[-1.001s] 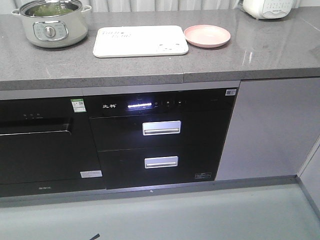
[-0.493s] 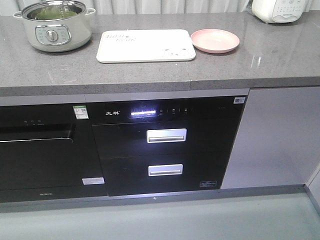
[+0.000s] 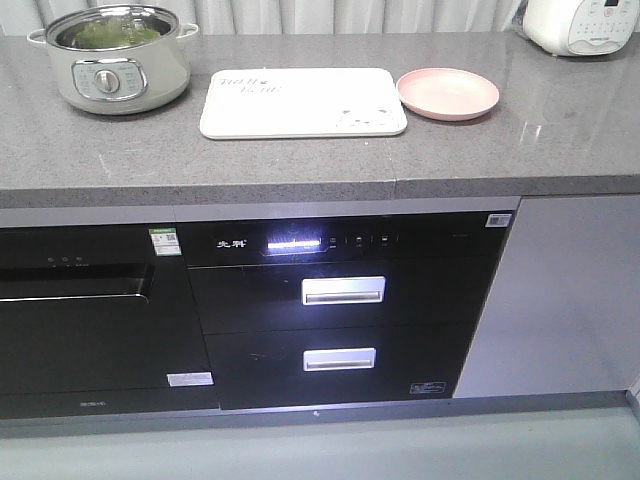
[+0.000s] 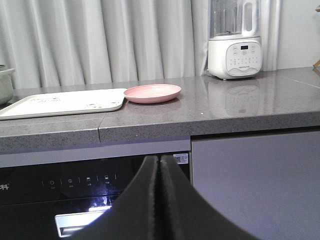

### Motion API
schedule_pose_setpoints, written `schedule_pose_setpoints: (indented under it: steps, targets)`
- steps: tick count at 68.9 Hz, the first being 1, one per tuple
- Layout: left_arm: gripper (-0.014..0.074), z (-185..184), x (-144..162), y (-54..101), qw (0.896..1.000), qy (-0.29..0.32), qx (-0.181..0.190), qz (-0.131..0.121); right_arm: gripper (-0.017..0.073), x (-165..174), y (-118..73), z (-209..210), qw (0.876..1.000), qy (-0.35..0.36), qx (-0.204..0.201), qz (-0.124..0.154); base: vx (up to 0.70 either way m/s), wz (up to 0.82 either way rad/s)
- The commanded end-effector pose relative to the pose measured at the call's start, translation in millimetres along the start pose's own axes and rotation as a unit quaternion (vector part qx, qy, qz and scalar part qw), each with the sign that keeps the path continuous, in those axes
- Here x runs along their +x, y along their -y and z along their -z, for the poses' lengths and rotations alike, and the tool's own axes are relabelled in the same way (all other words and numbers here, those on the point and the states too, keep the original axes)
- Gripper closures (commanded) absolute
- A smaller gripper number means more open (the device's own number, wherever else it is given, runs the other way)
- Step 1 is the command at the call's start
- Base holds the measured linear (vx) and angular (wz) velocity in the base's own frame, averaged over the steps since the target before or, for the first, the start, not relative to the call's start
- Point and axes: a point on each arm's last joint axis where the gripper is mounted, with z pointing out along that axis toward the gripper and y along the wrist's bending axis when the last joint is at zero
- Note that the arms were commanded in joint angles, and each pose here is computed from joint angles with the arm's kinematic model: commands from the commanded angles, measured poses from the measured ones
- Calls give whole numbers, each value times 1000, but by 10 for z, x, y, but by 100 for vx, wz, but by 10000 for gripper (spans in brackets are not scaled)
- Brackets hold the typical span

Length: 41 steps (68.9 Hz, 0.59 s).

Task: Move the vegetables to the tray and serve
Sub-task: 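Continue driving forward until the pot, tray and plate are in reach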

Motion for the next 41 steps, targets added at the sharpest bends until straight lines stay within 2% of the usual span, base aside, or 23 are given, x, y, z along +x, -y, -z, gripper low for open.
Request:
schedule_pose_setpoints:
  steps: [1, 41]
  targets:
    - [599, -1, 11, 4, 999, 31, 8, 7, 562, -21, -4, 3, 999, 33, -2, 10, 10, 3]
    - [599, -1, 11, 4, 999, 31, 8, 7, 562, -21, -4, 3, 999, 33, -2, 10, 10, 2]
